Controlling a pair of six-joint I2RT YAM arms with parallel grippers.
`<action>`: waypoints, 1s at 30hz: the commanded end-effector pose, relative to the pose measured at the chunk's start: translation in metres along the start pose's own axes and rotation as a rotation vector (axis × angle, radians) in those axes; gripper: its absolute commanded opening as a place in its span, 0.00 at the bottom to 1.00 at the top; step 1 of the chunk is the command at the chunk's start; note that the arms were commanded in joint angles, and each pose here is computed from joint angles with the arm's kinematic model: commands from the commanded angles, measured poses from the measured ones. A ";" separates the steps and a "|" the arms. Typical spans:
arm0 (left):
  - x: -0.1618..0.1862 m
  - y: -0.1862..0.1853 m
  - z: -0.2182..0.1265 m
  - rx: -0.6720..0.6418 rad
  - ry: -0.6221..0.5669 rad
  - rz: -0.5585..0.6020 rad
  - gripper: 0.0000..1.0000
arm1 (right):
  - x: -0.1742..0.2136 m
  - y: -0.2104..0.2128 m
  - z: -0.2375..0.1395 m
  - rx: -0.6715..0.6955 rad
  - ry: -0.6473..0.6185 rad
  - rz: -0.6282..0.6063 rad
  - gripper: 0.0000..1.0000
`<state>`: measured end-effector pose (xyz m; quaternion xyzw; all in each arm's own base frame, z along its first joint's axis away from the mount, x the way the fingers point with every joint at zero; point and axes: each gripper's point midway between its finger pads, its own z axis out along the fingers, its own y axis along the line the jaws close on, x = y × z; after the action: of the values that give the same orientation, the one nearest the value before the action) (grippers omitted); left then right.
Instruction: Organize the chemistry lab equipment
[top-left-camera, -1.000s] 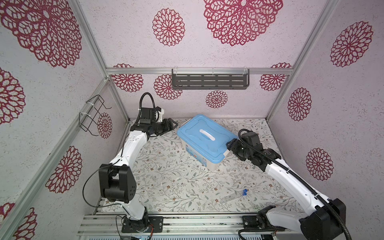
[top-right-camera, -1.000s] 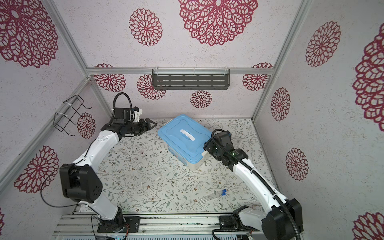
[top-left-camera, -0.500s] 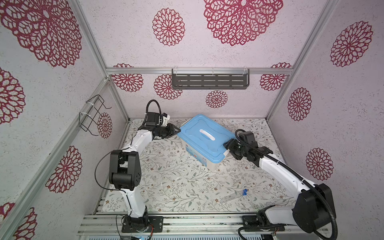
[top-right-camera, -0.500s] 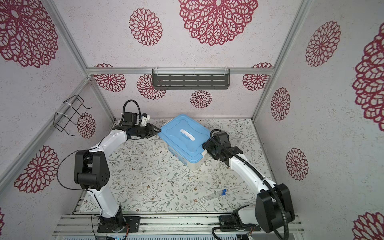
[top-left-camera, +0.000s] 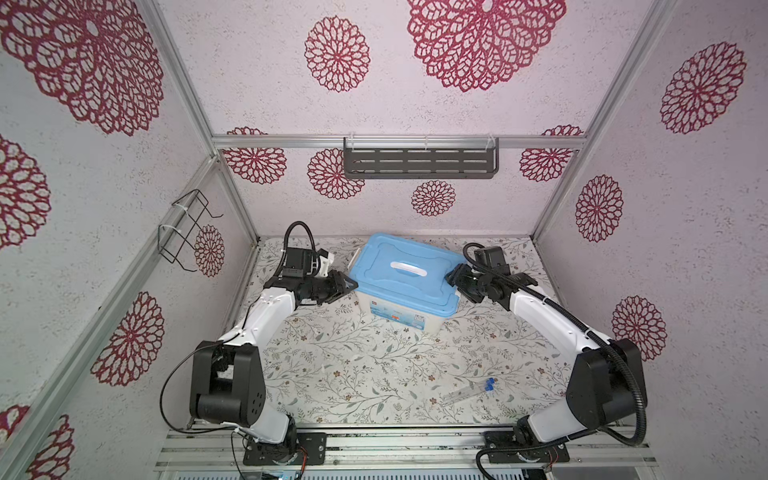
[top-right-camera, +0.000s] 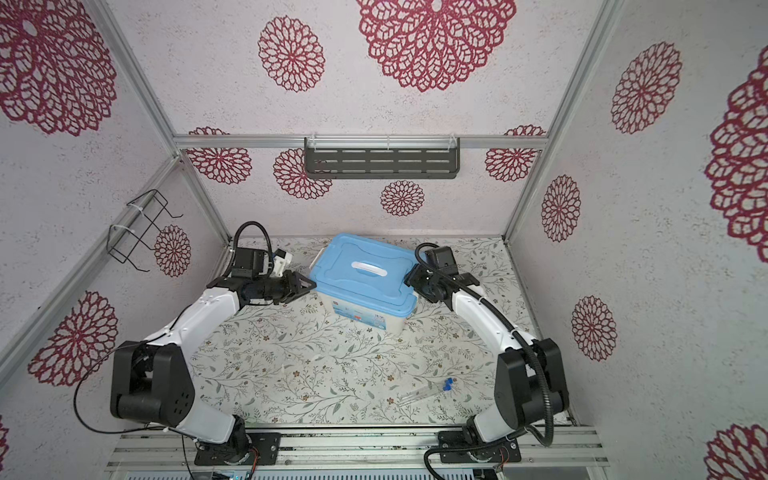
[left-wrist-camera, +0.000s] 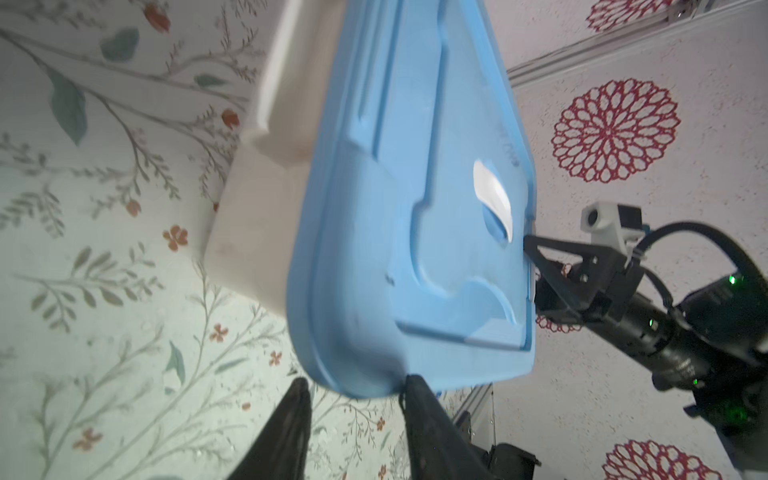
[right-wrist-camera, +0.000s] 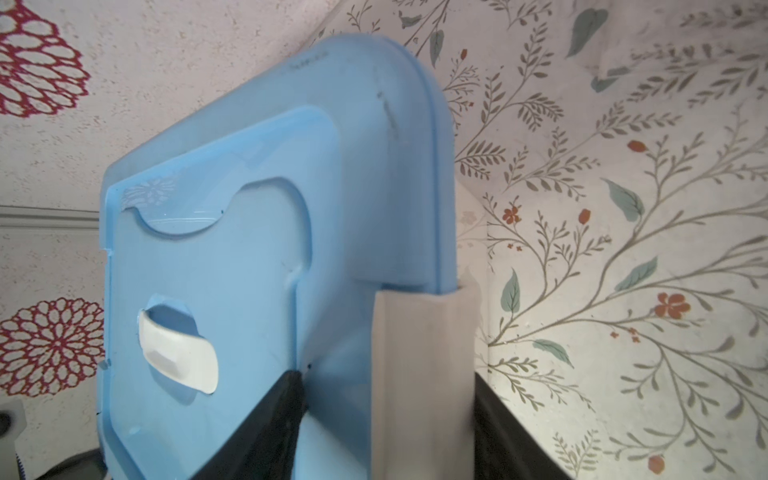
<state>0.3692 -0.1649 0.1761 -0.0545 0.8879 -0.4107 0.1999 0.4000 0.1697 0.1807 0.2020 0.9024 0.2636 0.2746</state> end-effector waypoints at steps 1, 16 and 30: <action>0.031 -0.005 -0.005 -0.007 0.051 -0.056 0.44 | 0.014 0.007 0.008 -0.019 0.108 -0.093 0.65; -0.034 -0.019 -0.086 0.018 -0.187 -0.018 0.76 | -0.008 0.007 0.031 0.053 0.122 -0.305 0.64; -0.071 0.012 -0.030 0.010 -0.078 -0.016 0.63 | -0.010 0.015 0.039 0.026 0.160 -0.308 0.65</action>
<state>0.4232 -0.1050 0.1966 -0.1084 0.8868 -0.3915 0.2204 0.4424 0.1925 0.1834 0.0625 0.9311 0.2460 0.2621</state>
